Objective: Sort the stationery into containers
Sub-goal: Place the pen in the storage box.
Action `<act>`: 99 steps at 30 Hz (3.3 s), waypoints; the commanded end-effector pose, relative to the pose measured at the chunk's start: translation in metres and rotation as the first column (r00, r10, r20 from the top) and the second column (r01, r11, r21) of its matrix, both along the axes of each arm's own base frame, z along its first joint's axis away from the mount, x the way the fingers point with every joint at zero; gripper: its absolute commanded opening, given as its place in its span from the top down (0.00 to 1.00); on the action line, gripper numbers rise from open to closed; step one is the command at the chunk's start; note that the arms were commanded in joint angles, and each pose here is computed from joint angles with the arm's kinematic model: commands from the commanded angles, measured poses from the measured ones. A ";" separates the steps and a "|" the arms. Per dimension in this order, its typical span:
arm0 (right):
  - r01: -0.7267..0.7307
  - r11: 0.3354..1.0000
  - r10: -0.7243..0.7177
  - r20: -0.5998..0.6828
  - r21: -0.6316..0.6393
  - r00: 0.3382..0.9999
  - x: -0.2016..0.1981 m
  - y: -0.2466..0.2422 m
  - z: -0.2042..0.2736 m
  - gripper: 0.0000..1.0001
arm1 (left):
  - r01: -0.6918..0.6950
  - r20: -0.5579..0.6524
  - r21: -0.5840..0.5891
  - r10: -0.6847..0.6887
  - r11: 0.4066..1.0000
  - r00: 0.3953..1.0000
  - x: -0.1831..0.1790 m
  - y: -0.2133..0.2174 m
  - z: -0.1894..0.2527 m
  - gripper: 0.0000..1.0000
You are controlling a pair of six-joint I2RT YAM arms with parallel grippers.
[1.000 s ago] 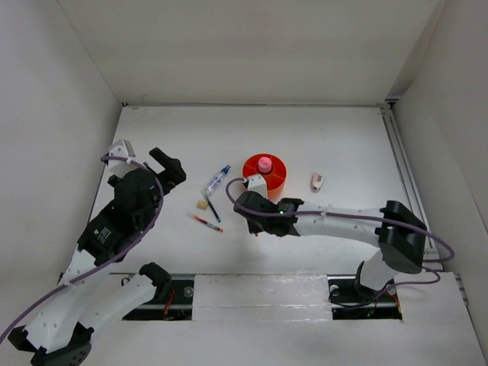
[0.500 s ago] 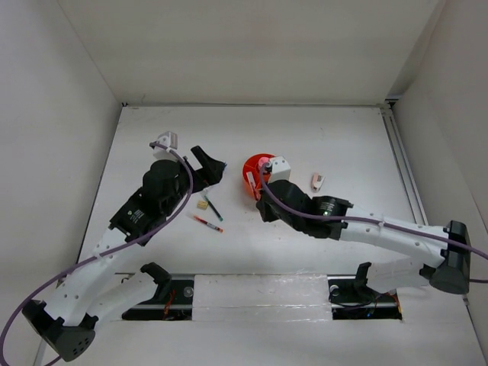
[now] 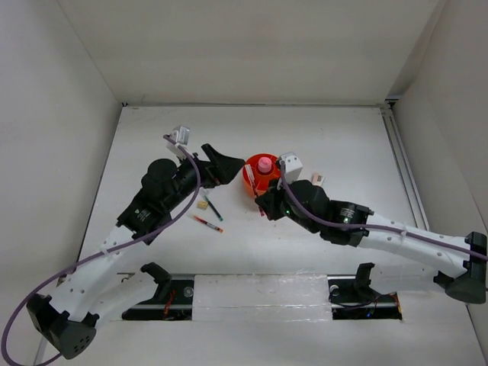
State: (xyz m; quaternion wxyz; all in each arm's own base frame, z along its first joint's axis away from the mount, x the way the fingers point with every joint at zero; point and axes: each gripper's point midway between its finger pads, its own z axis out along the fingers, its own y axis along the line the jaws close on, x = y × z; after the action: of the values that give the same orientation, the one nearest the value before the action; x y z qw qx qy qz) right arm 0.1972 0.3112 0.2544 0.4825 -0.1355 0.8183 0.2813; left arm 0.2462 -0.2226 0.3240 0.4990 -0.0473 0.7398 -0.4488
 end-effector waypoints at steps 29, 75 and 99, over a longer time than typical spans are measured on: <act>0.019 0.989 -0.038 0.131 0.149 0.991 0.008 -0.003 0.059 0.23 | 0.243 0.067 0.016 -0.243 0.970 0.968 0.012 -0.068 0.011 1.00; 0.127 0.981 -0.141 0.087 0.145 0.986 -0.020 -0.097 0.050 0.01 | -0.133 0.419 0.327 -0.018 0.936 0.908 0.189 -0.092 -0.075 1.00; 0.119 0.982 -0.132 0.084 0.146 0.988 -0.019 -0.090 0.047 0.01 | -0.115 0.371 0.345 -0.023 0.931 0.928 0.158 -0.084 -0.107 0.35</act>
State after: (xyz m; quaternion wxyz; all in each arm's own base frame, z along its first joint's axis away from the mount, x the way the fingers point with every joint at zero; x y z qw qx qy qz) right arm 0.1783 0.2172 0.2920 0.5388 -0.0704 0.7903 0.2832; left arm 0.4135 -0.3051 0.1738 0.6017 0.1187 0.7425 -0.2694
